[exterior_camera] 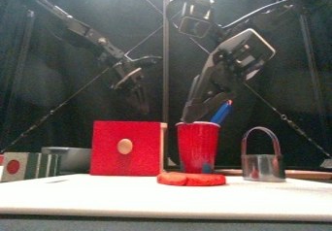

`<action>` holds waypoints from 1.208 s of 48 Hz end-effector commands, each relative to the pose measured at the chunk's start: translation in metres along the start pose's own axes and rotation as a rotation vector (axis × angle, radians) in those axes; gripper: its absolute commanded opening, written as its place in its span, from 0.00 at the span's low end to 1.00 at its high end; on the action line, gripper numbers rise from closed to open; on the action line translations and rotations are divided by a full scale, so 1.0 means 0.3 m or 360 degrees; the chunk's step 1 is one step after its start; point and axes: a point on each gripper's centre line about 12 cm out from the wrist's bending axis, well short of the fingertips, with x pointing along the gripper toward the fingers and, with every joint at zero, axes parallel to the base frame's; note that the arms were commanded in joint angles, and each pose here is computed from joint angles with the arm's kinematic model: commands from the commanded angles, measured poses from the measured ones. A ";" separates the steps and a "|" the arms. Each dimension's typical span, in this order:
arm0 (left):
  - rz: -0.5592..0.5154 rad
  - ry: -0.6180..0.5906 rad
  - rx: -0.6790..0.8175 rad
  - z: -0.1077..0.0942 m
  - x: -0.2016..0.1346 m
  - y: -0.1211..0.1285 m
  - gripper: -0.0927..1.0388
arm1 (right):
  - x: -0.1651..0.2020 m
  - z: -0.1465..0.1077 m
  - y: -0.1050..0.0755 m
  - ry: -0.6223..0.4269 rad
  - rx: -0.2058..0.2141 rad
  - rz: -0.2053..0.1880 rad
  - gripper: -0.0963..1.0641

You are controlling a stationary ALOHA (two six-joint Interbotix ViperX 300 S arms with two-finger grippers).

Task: Get the cutter from the drawer then cut the dough then place the extra dough in the bowl
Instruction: Shut the drawer

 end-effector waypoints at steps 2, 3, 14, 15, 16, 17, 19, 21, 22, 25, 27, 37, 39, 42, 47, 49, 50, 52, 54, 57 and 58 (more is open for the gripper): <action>0.0047 0.0098 0.0014 0.057 0.056 0.101 0.60 | 0.048 0.093 -0.020 -0.0079 -0.0021 -0.0020 0.13; 0.0047 0.0120 0.0014 0.055 0.066 0.111 0.60 | 0.059 0.095 -0.020 -0.0074 -0.0031 -0.0021 0.13; 0.0014 0.0356 0.0100 -0.004 0.146 0.157 0.60 | 0.168 0.131 -0.044 -0.0062 -0.0081 -0.0043 0.13; 0.0013 0.0369 0.0107 -0.009 0.149 0.159 0.60 | 0.175 0.135 -0.049 -0.0064 -0.0080 -0.0047 0.13; 0.0010 0.0384 0.0111 -0.014 0.152 0.161 0.59 | 0.182 0.140 -0.055 -0.0066 -0.0076 -0.0052 0.13; 0.0005 0.0397 0.0117 -0.019 0.156 0.160 0.60 | 0.187 0.145 -0.060 -0.0067 -0.0078 -0.0057 0.13; -0.0003 0.0424 0.0123 -0.031 0.168 0.158 0.60 | 0.206 0.150 -0.079 -0.0062 -0.0076 -0.0071 0.13; -0.0010 0.0437 0.0127 -0.039 0.177 0.154 0.60 | 0.217 0.159 -0.095 -0.0065 -0.0075 -0.0084 0.13; -0.0015 0.0440 0.0131 -0.042 0.181 0.151 0.59 | 0.222 0.160 -0.106 -0.0061 -0.0073 -0.0093 0.13; -0.0020 0.0442 0.0142 -0.044 0.188 0.146 0.59 | 0.237 0.160 -0.137 -0.0047 -0.0072 -0.0119 0.13; -0.0021 0.0447 0.0144 -0.048 0.196 0.146 0.59 | 0.249 0.159 -0.169 -0.0037 -0.0064 -0.0143 0.13; -0.0026 0.0442 0.0173 -0.053 0.220 0.145 0.59 | 0.294 0.153 -0.286 -0.0021 -0.0041 -0.0230 0.13; -0.0024 0.0435 0.0178 -0.051 0.221 0.145 0.59 | 0.296 0.158 -0.304 -0.0028 -0.0037 -0.0243 0.13; -0.0022 0.0425 0.0179 -0.049 0.221 0.146 0.59 | 0.293 0.175 -0.335 -0.0047 -0.0026 -0.0269 0.13; -0.0021 0.0417 0.0172 -0.053 0.228 0.145 0.59 | 0.289 0.192 -0.360 -0.0052 -0.0028 -0.0292 0.13; -0.0023 0.0414 0.0168 -0.053 0.229 0.144 0.59 | 0.287 0.196 -0.365 -0.0046 -0.0027 -0.0297 0.13; -0.0026 0.0415 0.0164 -0.056 0.230 0.142 0.59 | 0.286 0.200 -0.366 -0.0046 -0.0029 -0.0300 0.13; -0.0031 0.0418 0.0160 -0.061 0.232 0.140 0.59 | 0.285 0.199 -0.368 -0.0030 -0.0032 -0.0303 0.13; -0.0035 0.0414 0.0156 -0.062 0.231 0.136 0.59 | 0.283 0.200 -0.369 -0.0023 -0.0036 -0.0306 0.13; -0.0048 0.0423 0.0165 -0.068 0.235 0.120 0.59 | 0.284 0.198 -0.371 -0.0004 -0.0051 -0.0311 0.13; -0.0051 0.0428 0.0164 -0.071 0.236 0.117 0.59 | 0.282 0.198 -0.371 0.0001 -0.0055 -0.0313 0.13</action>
